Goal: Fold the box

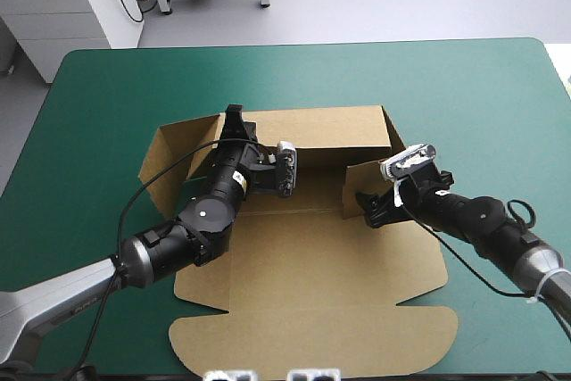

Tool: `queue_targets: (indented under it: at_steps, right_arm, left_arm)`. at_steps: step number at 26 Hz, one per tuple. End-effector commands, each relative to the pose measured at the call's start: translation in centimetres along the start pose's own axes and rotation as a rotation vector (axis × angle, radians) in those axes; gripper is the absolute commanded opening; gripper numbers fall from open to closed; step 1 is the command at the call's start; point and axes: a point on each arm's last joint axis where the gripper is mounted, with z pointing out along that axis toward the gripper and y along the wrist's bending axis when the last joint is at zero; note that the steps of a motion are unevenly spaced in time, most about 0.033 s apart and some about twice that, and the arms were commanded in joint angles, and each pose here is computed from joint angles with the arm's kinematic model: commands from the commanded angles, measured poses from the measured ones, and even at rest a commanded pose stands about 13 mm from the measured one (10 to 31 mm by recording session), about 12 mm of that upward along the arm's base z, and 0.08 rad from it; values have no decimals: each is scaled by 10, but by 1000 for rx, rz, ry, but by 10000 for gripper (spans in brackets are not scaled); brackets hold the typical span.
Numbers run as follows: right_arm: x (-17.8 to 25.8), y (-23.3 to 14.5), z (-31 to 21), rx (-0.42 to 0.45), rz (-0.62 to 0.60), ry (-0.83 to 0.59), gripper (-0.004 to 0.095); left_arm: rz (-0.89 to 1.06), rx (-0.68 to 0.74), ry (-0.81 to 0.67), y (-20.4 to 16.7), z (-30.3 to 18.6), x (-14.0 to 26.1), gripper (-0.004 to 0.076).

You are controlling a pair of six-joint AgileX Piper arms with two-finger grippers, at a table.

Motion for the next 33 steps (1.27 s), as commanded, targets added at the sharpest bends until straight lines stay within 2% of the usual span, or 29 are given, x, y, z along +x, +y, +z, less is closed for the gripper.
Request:
queue_targets:
  at_steps: [1,4,8,12,15,20,33]
  right_arm:
    - [-20,3,-8,150,23,-142,860]
    - [-25,12,-8,183,21,-179,833]
    - [-26,13,-8,205,76,-203,698]
    - [-26,14,-8,198,29,-200,306]
    - [-26,16,-8,184,-23,-194,-23]
    - [-26,17,-7,172,-46,-189,-20]
    - [-26,17,-7,172,-42,-189,-19]
  left_arm:
    - [-8,-73,-2,18,-9,2,-8]
    - [-8,-73,-2,18,-9,2,-8]
    - [-8,-72,-10,18,-9,1,-8]
    - [-7,-68,-28,18,-9,0,-8]
    - [2,-68,-58,18,-9,-3,-8]
    - [12,-61,-112,17,-10,-8,-8]
    - [43,-82,-119,19,-10,-9,-4]
